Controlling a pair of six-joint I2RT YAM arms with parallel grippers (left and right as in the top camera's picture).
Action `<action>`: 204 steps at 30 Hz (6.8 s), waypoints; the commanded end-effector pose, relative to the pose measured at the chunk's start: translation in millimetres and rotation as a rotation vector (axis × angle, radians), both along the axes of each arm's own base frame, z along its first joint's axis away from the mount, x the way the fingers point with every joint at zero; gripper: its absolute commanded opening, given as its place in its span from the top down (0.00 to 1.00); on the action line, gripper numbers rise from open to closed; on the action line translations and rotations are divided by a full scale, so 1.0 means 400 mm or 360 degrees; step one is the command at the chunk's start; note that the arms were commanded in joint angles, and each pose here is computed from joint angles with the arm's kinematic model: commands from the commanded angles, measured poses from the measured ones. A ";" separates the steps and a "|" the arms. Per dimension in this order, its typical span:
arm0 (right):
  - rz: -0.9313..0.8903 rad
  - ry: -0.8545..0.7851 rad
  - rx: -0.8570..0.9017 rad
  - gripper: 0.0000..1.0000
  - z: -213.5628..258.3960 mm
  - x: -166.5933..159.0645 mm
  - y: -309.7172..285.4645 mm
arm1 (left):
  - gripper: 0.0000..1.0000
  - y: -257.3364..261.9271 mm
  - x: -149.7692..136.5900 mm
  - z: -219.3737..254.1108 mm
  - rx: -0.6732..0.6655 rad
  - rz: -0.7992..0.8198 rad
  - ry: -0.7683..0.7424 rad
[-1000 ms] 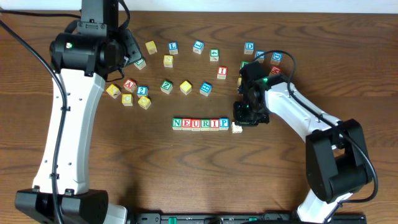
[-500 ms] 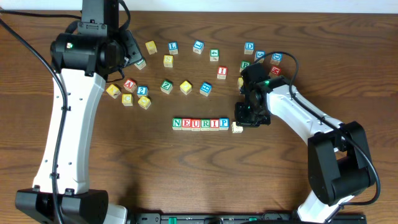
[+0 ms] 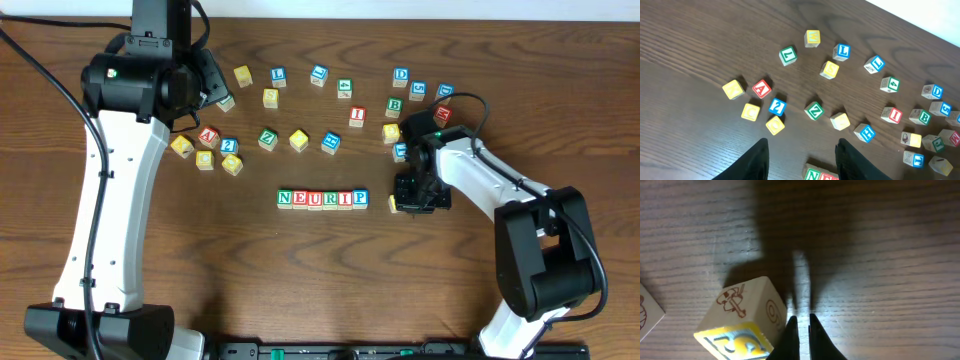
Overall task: Spell out NEURIPS
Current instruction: 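Lower the right gripper beside the right face of the S block, then push the S block leftward toward the P block with the right gripper, then nudge the S block flush against the P block with the right gripper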
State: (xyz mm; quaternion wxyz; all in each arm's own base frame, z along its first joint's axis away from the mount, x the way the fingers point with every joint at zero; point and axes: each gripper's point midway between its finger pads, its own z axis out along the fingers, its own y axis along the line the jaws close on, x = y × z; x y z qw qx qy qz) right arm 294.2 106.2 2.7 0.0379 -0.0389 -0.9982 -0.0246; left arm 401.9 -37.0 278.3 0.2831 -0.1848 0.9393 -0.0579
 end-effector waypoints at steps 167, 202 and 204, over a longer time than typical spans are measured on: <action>-0.0077 -0.0262 0.0001 0.99 0.093 0.092 0.074 | 0.57 0.010 -0.010 -0.013 0.0040 -0.0029 0.0042; 0.0057 -0.0440 0.0106 0.97 0.069 0.133 0.133 | 0.57 0.010 -0.010 -0.013 0.0040 -0.0028 0.0042; 0.0055 -0.0501 0.0097 0.95 0.091 0.162 0.133 | 0.57 0.010 -0.010 -0.013 0.0040 -0.0029 0.0042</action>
